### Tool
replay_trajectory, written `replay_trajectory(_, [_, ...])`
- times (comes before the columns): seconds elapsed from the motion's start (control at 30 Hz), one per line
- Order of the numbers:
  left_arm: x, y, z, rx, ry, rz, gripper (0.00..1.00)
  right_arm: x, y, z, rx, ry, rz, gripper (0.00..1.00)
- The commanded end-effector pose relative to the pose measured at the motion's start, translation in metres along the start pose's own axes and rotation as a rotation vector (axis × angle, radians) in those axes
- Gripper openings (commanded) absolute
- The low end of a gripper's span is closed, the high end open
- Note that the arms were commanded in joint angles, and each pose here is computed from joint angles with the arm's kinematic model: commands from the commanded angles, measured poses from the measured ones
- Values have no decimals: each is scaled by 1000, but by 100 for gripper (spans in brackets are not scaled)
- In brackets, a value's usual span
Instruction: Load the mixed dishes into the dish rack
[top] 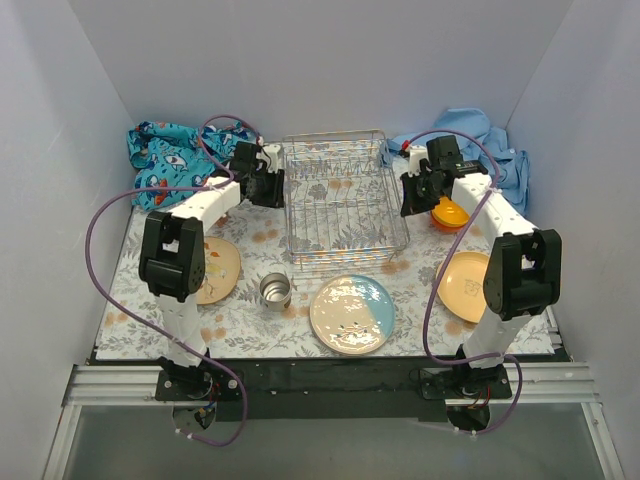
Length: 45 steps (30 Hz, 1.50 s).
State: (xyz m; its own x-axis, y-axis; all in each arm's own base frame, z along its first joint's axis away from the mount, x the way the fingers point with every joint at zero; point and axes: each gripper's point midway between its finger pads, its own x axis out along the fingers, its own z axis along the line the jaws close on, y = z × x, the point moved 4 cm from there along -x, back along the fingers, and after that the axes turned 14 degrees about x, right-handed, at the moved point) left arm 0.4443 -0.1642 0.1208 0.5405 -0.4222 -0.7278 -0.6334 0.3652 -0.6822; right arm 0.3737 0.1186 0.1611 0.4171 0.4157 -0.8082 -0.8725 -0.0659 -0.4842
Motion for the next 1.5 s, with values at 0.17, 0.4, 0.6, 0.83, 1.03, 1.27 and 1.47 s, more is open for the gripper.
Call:
replay_trajectory(0.17, [-56, -18, 2, 62, -183, -81, 69, -13, 13, 13, -31, -4, 56, 33])
replay_trajectory(0.4, [-108, -27, 8, 109, -255, -97, 79, -40, -4, 14, -38, 14, -22, 55])
replay_trajectory(0.6, [-167, -12, -15, 189, -176, -57, 82, -57, -6, 14, -81, 42, -77, 61])
replay_trajectory(0.83, [-207, 57, -36, 217, -31, 81, 74, -75, -20, 32, -161, -51, -147, 60])
replay_trajectory(1.03, [-210, 96, -84, 244, 319, 117, 68, -75, -11, 44, -170, -135, -132, 57])
replay_trajectory(1.27, [-157, 120, -89, 174, 344, 227, 55, -79, -3, 44, -202, -135, -143, 56])
replay_trajectory(1.47, [-135, 127, -91, 183, 356, 281, 54, -81, 2, 41, -214, -119, -146, 57])
